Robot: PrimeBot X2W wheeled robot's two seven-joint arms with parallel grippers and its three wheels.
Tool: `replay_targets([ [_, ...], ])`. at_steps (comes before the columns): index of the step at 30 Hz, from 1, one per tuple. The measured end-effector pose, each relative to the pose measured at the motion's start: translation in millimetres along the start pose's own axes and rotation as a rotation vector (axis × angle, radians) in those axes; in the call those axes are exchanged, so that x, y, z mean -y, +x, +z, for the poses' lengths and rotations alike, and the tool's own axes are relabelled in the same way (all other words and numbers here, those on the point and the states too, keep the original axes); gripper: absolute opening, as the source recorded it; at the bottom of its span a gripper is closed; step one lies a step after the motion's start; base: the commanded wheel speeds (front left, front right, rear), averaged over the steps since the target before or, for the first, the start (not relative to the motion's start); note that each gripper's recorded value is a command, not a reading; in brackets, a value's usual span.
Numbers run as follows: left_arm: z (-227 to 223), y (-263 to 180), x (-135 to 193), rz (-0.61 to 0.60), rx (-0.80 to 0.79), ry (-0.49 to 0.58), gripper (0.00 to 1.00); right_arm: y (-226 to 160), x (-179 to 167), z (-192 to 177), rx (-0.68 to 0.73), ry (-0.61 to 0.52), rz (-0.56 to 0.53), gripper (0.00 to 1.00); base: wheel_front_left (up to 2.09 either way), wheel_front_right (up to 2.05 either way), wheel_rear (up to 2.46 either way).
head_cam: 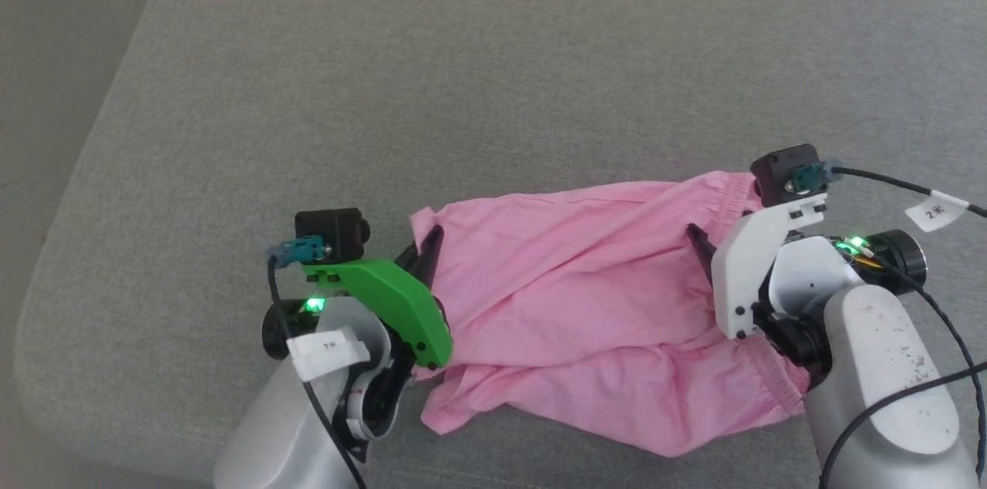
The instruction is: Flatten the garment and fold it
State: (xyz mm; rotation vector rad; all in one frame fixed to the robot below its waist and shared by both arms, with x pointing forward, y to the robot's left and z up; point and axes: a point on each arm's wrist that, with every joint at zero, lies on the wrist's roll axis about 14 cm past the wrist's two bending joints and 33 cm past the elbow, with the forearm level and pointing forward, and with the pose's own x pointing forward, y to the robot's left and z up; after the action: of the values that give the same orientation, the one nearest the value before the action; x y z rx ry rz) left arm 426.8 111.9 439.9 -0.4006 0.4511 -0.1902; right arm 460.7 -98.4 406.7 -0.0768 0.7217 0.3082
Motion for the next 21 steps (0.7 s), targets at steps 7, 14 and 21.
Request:
replay_targets([
  [7,-6.3,-1.4,-11.5,0.029,-0.008,-0.013,0.0,17.7,-8.8,-10.3,-0.044,-0.027,0.032,0.13,0.0,0.0,0.0],
  [14,0.5,-4.7,-5.5,0.008,0.025,-0.02,0.0,7.3,-9.1,10.2,0.036,-0.008,0.043,0.0,0.0,0.0,0.0],
  [21,37.5,-13.3,7.5,-0.047,0.136,-0.04,0.0,-34.9,-12.0,61.1,0.183,0.12,0.142,0.0,0.0,0.0,0.0],
])
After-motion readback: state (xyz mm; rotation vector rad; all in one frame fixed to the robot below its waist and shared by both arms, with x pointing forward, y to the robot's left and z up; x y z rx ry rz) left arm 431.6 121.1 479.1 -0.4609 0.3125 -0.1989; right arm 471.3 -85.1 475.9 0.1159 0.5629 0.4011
